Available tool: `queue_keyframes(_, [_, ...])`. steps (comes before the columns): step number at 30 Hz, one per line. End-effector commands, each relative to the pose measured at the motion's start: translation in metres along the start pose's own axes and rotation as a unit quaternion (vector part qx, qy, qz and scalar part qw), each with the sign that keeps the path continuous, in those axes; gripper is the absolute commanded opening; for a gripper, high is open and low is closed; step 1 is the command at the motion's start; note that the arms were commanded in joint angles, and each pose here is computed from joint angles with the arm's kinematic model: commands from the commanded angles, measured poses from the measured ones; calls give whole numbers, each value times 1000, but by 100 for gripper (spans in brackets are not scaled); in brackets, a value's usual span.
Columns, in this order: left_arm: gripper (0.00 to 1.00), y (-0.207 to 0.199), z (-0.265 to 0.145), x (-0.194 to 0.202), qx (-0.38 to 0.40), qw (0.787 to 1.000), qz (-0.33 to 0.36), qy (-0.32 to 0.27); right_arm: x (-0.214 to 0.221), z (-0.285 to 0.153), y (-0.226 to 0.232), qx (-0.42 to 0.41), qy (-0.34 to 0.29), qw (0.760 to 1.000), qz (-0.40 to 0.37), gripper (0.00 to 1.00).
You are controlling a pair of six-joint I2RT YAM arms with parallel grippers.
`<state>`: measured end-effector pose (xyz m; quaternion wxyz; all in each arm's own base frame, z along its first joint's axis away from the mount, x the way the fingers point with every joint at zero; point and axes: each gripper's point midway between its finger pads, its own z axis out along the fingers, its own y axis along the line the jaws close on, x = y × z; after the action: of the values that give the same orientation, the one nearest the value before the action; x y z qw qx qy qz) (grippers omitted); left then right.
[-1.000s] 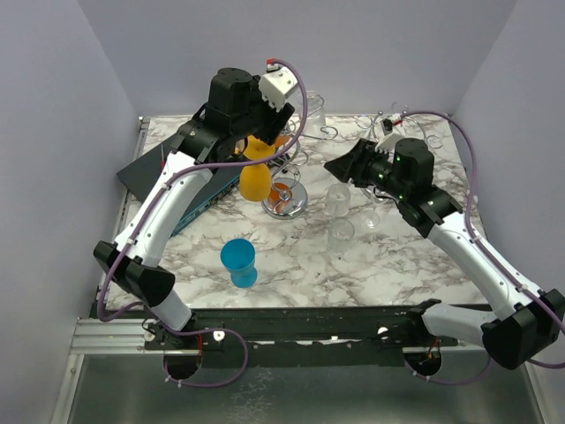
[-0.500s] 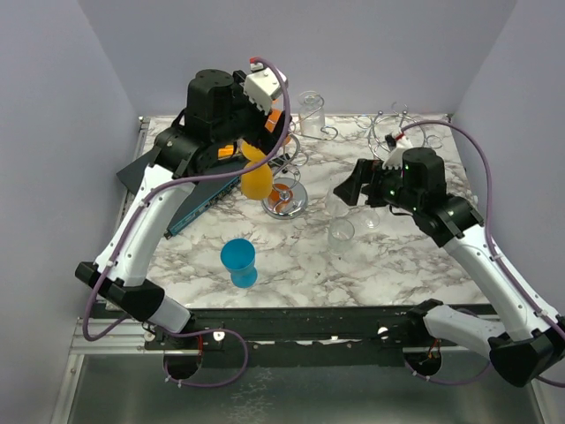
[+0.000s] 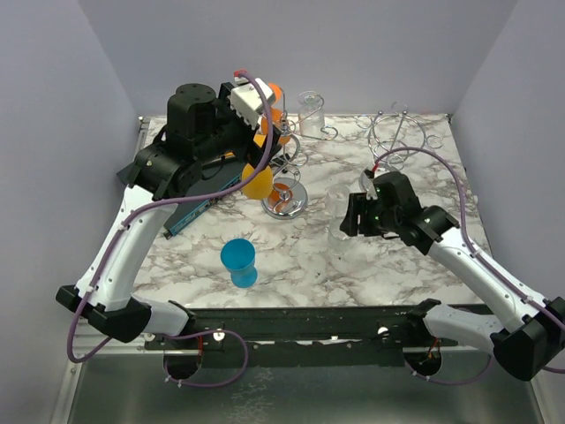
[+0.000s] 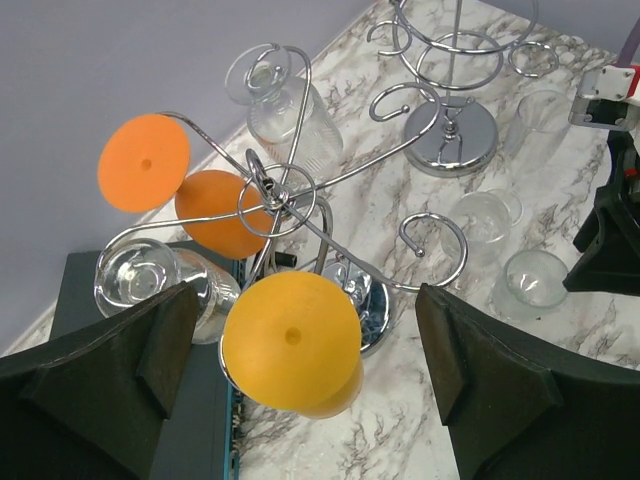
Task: Place the wine glass upside down on the wine glass rack
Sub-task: Pick up the wine glass at the center of the board.
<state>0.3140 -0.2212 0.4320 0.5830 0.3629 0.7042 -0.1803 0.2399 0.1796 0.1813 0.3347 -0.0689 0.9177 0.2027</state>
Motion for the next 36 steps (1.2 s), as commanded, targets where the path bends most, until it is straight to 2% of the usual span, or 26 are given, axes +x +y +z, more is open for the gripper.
queue_keyframes(1, [99, -6, -6, 3, 14, 1000, 3, 0, 16, 7, -29, 68, 0, 997, 20, 61])
queue_keyframes(7, [99, -14, -7, 9, 29, 1000, -5, 3, 29, 34, -40, 87, 10, 995, 36, 61])
queue_keyframes(12, [98, -16, -11, 15, 28, 1000, -9, 7, 26, 48, -40, 86, 0, 996, 39, 57])
queue_keyframes(16, [98, -21, -15, 24, 35, 999, -13, 13, 27, 54, -41, 85, -1, 996, 40, 44])
queue_keyframes(22, [98, -26, -18, 24, 44, 999, -18, 10, 44, 60, -44, 87, 29, 995, 37, 26])
queue_keyframes(26, [99, -28, -29, 17, 44, 999, -20, -2, 55, 54, -44, 84, 47, 994, 47, 26])
queue_keyframes(30, [99, -34, -40, 20, 52, 998, -18, -6, 62, 46, -45, 75, 40, 995, 47, 28])
queue_keyframes(31, [99, -35, -40, 22, 53, 998, -17, -3, 63, 45, -45, 75, 41, 995, 46, 33])
queue_keyframes(32, [99, -35, -40, 24, 52, 999, -18, -1, 65, 45, -46, 77, 46, 995, 45, 42])
queue_keyframes(33, [99, -35, -41, 25, 50, 999, -17, -1, 66, 46, -47, 81, 52, 994, 43, 46])
queue_keyframes(36, [99, -36, -40, 26, 53, 998, -20, 1, 67, 48, -49, 91, 67, 993, 41, 47])
